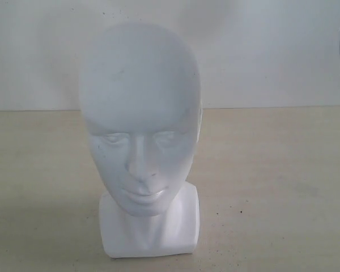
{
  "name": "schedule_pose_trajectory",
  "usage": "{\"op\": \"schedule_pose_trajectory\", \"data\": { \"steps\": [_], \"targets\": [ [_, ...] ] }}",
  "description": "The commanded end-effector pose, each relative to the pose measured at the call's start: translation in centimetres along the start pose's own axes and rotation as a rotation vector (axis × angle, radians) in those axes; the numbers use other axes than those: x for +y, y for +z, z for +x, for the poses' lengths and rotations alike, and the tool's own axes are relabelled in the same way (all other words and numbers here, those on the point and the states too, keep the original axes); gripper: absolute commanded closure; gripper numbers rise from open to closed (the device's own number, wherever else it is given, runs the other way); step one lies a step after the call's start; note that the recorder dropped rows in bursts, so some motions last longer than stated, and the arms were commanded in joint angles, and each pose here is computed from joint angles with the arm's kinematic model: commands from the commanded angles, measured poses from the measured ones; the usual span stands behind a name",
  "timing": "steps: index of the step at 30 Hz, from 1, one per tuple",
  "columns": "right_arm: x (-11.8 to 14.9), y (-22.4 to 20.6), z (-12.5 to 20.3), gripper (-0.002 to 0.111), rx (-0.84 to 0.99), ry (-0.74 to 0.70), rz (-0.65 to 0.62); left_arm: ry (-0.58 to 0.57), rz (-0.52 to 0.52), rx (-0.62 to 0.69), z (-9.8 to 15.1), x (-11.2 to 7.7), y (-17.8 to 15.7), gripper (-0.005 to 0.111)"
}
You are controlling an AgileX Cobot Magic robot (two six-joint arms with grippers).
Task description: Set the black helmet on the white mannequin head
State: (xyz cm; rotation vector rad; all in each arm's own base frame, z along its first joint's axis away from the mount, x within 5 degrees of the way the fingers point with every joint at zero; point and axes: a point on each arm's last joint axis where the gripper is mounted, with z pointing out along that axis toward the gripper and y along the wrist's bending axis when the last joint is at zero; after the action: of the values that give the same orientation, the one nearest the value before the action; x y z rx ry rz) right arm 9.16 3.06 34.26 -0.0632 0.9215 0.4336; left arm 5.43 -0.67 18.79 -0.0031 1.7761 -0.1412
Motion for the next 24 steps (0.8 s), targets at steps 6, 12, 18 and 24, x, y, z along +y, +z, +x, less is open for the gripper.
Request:
{"op": "schedule_pose_trajectory", "data": {
  "steps": [6, 12, 18, 24],
  "targets": [
    [0.7, -0.4, -3.3, 0.108, -0.304, 0.288, -0.116, -0.008, -0.001, -0.003, 0.1, 0.0, 0.0, 0.102],
    [1.2, -0.8, -4.3, 0.108, -0.396, 0.427, -0.224, -0.008, -0.001, -0.003, 0.1, 0.0, 0.0, 0.102],
    [1.5, 0.2, -3.4, 0.108, -0.336, 0.622, -0.291, -0.008, -0.001, -0.003, 0.1, 0.0, 0.0, 0.102],
    [2.6, 2.4, -2.7, 0.108, -0.233, 0.726, -0.390, -0.008, -0.001, -0.003, 0.1, 0.0, 0.0, 0.102]
  ]
}}
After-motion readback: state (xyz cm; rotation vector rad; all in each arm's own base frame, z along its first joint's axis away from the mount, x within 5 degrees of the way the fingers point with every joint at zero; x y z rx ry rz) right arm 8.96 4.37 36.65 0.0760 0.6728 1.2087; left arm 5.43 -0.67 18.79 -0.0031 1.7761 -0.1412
